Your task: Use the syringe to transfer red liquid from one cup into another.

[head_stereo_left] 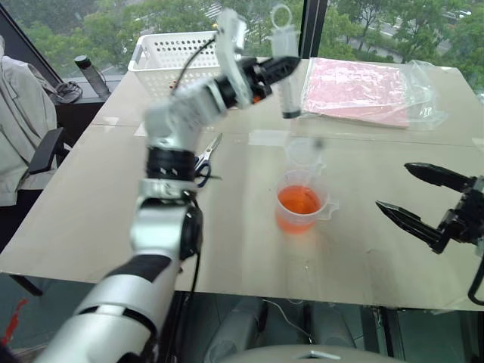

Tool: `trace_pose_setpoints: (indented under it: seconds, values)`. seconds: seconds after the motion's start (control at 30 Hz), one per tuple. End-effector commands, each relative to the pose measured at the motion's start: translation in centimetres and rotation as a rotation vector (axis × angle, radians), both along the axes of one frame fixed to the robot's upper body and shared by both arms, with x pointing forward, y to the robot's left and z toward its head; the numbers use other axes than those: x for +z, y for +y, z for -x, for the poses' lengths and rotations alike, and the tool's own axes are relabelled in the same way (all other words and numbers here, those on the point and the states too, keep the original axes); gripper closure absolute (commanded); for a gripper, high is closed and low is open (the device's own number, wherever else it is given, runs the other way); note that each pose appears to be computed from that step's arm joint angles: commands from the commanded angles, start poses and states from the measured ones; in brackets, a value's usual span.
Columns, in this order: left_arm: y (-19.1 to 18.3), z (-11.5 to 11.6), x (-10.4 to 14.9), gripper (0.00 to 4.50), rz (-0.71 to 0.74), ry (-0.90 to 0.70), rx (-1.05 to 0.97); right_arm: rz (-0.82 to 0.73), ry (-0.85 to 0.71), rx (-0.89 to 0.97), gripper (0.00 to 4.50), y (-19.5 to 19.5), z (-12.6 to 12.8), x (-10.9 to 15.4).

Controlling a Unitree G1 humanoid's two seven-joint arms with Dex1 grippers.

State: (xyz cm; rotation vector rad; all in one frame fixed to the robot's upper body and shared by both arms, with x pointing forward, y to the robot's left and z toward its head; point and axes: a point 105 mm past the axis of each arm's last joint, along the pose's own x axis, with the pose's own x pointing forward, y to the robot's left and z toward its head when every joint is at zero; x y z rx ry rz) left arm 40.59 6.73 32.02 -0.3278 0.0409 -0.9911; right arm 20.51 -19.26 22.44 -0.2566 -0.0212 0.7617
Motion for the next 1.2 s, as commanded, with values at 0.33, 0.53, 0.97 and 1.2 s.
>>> trace_pose_setpoints:
  seconds: [0.33, 0.53, 0.97, 1.2]
  values:
    - [5.5, 1.1, -10.1, 3.10, -0.460, 0.554, 0.072, 0.028, 0.028, 0.135, 0.04, 2.1, 3.7, -0.3]
    - [5.5, 1.5, -14.6, 3.10, -0.540, 0.673, 0.086, 0.024, 0.037, 0.158, 0.04, 2.8, 4.9, -0.5]
    - [5.2, 1.0, -14.7, 0.24, -0.515, 0.611, 0.141, 0.043, 0.066, 0.148, 0.00, 2.8, 5.3, -1.3]
    - [6.5, 3.2, -9.3, 0.01, -0.401, 0.085, 0.239, 0.054, 0.083, 0.127, 0.00, 1.6, 4.6, -1.5]
